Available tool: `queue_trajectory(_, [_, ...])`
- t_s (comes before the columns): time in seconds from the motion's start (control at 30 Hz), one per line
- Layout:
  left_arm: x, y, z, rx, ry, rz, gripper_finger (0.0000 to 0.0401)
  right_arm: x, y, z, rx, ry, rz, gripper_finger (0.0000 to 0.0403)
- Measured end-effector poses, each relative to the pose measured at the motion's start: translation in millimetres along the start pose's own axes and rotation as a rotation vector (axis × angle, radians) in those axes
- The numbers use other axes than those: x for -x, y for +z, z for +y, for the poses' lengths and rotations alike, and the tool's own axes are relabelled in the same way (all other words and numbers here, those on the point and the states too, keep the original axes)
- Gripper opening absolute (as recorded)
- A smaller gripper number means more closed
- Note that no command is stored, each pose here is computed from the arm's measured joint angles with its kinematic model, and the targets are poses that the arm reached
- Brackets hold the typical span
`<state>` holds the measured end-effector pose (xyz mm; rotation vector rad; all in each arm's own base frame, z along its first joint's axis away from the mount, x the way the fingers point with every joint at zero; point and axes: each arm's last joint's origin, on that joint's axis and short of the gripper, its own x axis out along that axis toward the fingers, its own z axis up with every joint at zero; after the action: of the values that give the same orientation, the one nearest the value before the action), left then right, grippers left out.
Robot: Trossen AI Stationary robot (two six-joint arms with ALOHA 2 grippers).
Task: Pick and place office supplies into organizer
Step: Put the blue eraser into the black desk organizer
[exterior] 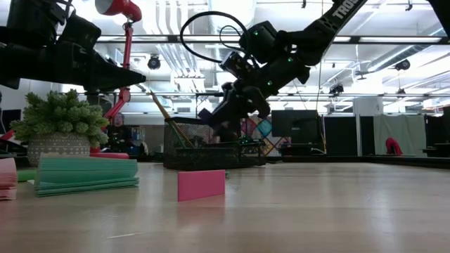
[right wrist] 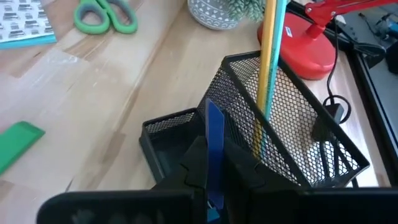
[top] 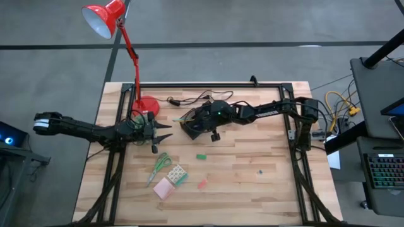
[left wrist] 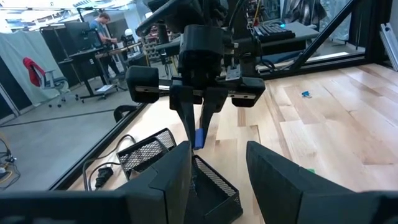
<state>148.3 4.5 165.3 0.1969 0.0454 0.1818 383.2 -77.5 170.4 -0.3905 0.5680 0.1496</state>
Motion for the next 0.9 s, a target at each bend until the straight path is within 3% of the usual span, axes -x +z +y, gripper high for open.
queue_trajectory(0.43, [0.0,0.0,-0.1,0.000,0.000,0.000,0.0142,0.4,6.7,-4.2,-0.041,-0.031,-0.076,0.0018])
queue_trajectory(0.9, [0.0,0.0,0.0,-0.003,0.001,0.000,0.0142,0.1,0.9,-2.9,-0.031,-0.024,-0.054,0.0018])
